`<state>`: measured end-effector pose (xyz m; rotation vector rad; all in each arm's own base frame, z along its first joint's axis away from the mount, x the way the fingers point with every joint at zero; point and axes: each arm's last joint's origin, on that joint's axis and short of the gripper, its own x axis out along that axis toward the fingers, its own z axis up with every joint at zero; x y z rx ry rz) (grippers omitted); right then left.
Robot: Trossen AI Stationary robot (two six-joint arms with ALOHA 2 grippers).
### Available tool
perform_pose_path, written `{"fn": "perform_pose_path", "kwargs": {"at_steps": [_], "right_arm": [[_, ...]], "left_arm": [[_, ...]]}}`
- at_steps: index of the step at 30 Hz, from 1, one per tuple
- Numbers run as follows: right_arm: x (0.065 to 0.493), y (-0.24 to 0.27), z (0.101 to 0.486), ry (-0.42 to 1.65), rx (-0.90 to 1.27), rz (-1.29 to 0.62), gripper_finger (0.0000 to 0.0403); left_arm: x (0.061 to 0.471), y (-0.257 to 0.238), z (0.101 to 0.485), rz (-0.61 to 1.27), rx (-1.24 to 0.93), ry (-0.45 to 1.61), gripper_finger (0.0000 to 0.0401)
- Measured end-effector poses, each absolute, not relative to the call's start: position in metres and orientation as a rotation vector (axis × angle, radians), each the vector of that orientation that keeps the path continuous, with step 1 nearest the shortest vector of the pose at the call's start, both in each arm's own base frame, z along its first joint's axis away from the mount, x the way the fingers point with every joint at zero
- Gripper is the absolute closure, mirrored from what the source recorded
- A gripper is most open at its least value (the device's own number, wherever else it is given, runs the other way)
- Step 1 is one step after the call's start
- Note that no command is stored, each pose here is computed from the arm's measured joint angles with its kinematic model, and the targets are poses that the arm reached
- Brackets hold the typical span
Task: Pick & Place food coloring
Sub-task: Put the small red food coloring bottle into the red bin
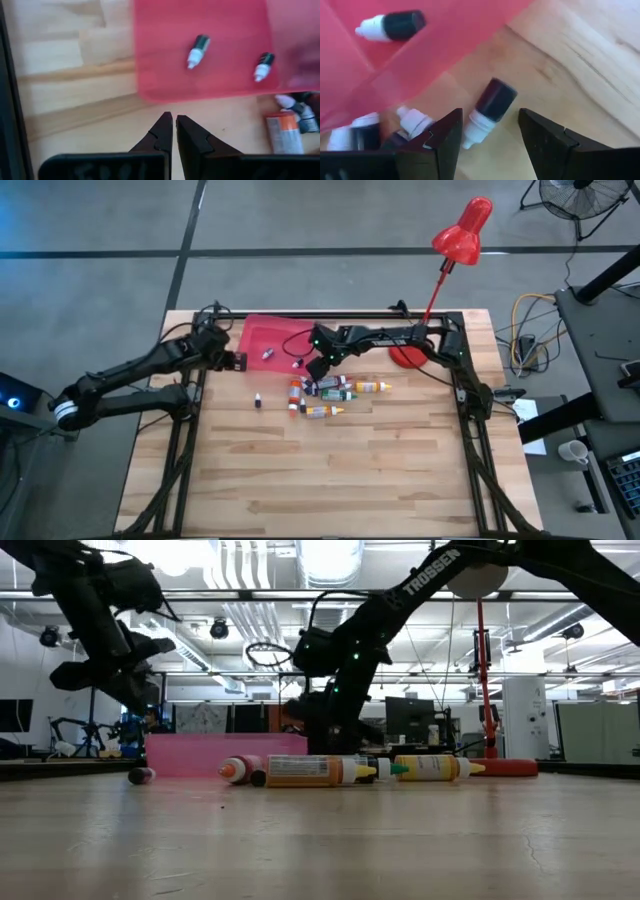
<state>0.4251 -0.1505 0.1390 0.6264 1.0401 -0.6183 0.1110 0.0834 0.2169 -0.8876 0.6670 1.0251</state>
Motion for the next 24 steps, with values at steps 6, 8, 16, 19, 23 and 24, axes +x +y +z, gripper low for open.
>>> {"fn": "perform_pose_path", "kwargs": {"at_steps": [6, 8, 16, 19, 23, 24], "right_arm": [[0.426, -0.15, 0.133, 1.05, 0.58, -0.651, 0.0215], [0.426, -0.15, 0.131, 1.061, 0.562, -0.642, 0.0225], [0.423, -0.153, 0.131, 1.086, 0.554, -0.64, 0.0337], [0.421, -0.154, 0.138, 1.082, 0.542, -0.621, 0.0357], [0.417, -0.154, 0.167, 1.028, 0.487, -0.608, 0.0357], [0.417, -0.154, 0.179, 0.99, 0.476, -0.61, 0.0357]], "left_arm": [[0.108, 0.081, 0.201, 1.06, -0.956, 0.687, 0.0401], [0.108, 0.081, 0.201, 1.061, -0.958, 0.687, 0.0401], [0.113, 0.084, 0.215, 1.009, -0.897, 0.604, 0.0401], [0.115, 0.086, 0.222, 0.984, -0.863, 0.57, 0.0401], [0.117, 0.088, 0.229, 0.963, -0.829, 0.545, 0.0401], [0.118, 0.088, 0.23, 0.959, -0.823, 0.537, 0.0401]]}}
